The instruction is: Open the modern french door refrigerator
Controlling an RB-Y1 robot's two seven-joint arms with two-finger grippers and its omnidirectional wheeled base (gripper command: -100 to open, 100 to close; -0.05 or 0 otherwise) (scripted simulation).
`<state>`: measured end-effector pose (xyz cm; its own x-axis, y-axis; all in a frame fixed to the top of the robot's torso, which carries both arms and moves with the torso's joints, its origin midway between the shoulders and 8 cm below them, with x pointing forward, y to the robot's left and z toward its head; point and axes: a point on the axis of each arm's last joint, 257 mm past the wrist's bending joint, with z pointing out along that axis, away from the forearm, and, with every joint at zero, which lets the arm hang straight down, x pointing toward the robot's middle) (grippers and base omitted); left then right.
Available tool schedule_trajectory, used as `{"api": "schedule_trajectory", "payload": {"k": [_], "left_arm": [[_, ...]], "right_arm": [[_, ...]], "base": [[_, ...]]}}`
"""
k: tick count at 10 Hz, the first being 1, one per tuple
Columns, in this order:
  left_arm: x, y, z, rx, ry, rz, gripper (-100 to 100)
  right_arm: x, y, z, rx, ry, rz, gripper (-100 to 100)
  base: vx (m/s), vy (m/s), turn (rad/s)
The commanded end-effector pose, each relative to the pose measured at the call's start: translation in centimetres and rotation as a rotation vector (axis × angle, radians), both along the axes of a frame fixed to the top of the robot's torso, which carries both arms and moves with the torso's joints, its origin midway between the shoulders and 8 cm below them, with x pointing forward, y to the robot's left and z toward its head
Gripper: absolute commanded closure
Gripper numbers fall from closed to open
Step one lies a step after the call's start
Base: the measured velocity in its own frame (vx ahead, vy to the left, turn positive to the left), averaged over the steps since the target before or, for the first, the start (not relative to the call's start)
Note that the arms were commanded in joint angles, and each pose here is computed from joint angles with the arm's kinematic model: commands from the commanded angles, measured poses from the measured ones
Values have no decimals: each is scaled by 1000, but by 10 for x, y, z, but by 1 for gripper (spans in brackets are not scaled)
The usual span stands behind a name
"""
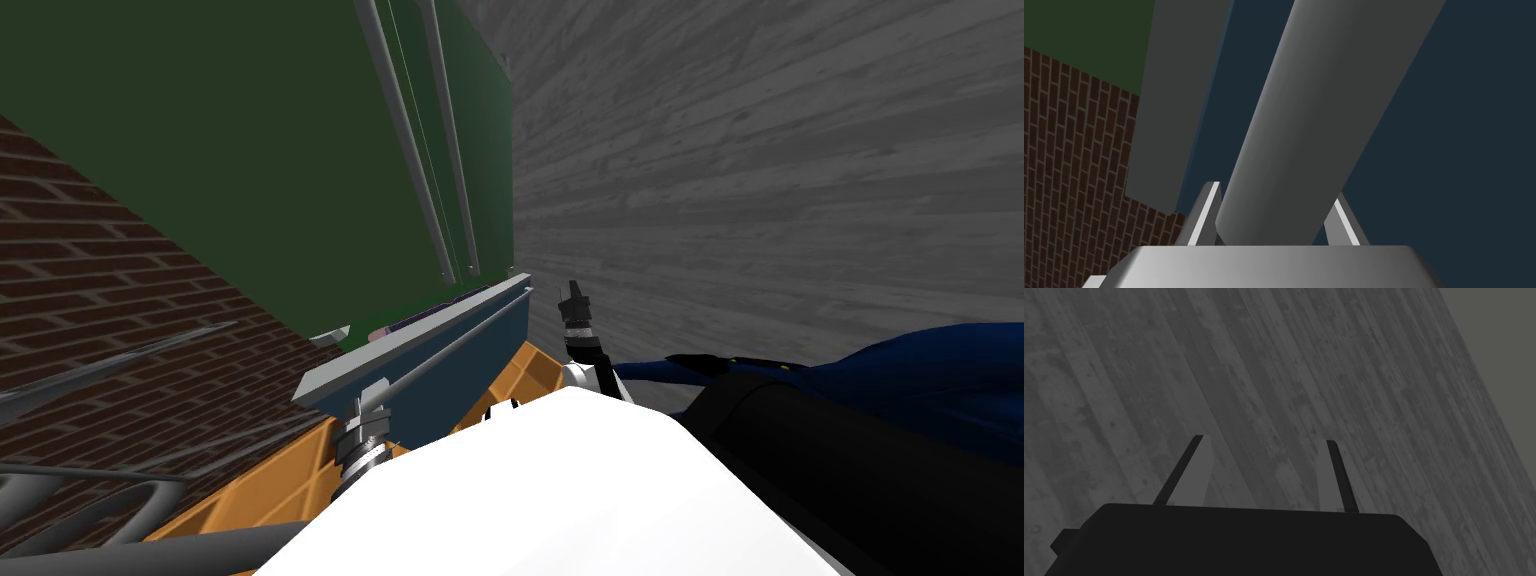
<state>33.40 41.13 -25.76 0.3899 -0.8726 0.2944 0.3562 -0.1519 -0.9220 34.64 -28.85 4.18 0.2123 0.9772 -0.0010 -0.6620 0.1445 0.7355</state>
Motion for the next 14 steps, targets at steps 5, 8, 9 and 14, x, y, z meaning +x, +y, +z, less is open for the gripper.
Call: {"api": "schedule_trajectory", "payload": {"k": [5, 8, 9, 14], "left_arm": [[-7, -7, -3, -4, 5, -9, 100], [-10, -4, 6, 1, -3, -7, -100], [-11, -2, 12, 1, -4, -5, -100], [-16, 6, 33, 1, -3, -1, -100]], "right_arm": [[0, 0, 0, 0, 0, 0, 0], [0, 0, 0, 0, 0, 0, 0], [0, 0, 0, 0, 0, 0, 0], [0, 0, 0, 0, 0, 0, 0]], "base": [[-143, -109, 10], [-155, -109, 5], [12, -2, -9], [27, 1, -8]]}}
